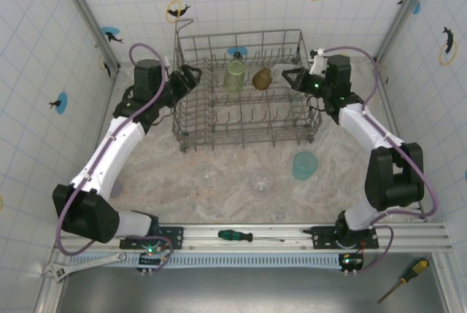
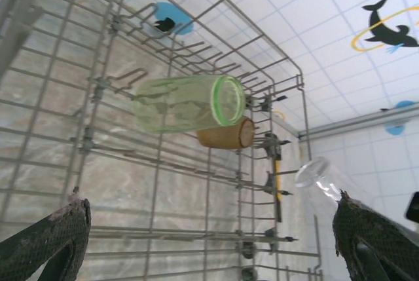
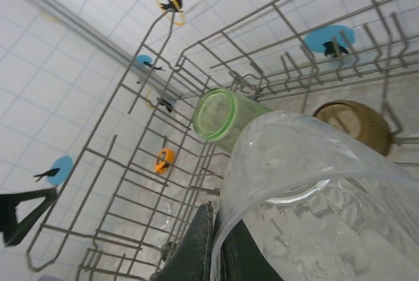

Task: Load the cups into the dish rack

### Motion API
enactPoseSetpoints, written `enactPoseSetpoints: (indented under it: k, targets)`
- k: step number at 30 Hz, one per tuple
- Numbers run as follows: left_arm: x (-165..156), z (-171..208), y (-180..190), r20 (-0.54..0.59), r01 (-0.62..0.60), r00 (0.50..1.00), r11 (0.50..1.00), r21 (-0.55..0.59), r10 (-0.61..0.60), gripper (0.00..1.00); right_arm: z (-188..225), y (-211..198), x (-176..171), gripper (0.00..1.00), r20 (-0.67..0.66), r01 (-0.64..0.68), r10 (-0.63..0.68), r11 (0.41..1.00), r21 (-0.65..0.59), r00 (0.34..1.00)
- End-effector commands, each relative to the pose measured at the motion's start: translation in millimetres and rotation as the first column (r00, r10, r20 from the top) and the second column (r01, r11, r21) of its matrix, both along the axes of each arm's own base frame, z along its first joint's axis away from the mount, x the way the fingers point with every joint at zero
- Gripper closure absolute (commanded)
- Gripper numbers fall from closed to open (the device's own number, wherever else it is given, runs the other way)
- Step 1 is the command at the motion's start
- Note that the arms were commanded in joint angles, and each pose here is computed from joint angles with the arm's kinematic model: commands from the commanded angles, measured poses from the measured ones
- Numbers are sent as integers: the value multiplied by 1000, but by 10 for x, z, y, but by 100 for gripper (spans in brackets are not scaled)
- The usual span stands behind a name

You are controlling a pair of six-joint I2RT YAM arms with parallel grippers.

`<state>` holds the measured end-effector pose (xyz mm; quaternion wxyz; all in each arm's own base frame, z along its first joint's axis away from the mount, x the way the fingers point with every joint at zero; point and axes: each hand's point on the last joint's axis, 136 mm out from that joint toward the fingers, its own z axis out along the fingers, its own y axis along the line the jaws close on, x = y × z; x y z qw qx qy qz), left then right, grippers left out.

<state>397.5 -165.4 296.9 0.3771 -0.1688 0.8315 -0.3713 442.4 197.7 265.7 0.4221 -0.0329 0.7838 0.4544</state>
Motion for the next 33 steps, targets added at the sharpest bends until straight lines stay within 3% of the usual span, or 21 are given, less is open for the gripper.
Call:
enactPoseSetpoints:
  k: [1,18,33]
  targets:
    - [69,258,-226,48,57,998,992,-116,-52,3,273,168,-95,100,99,-82,73,992,93,992]
    - [13,115,-1121,22,227,973,926,-303,-231,2,392,503,-373,100,177,-254,215,938,236,960]
    - [69,-20,-1410,-7,255,959,874,-414,-283,2,443,658,-520,100,193,-335,283,873,355,940]
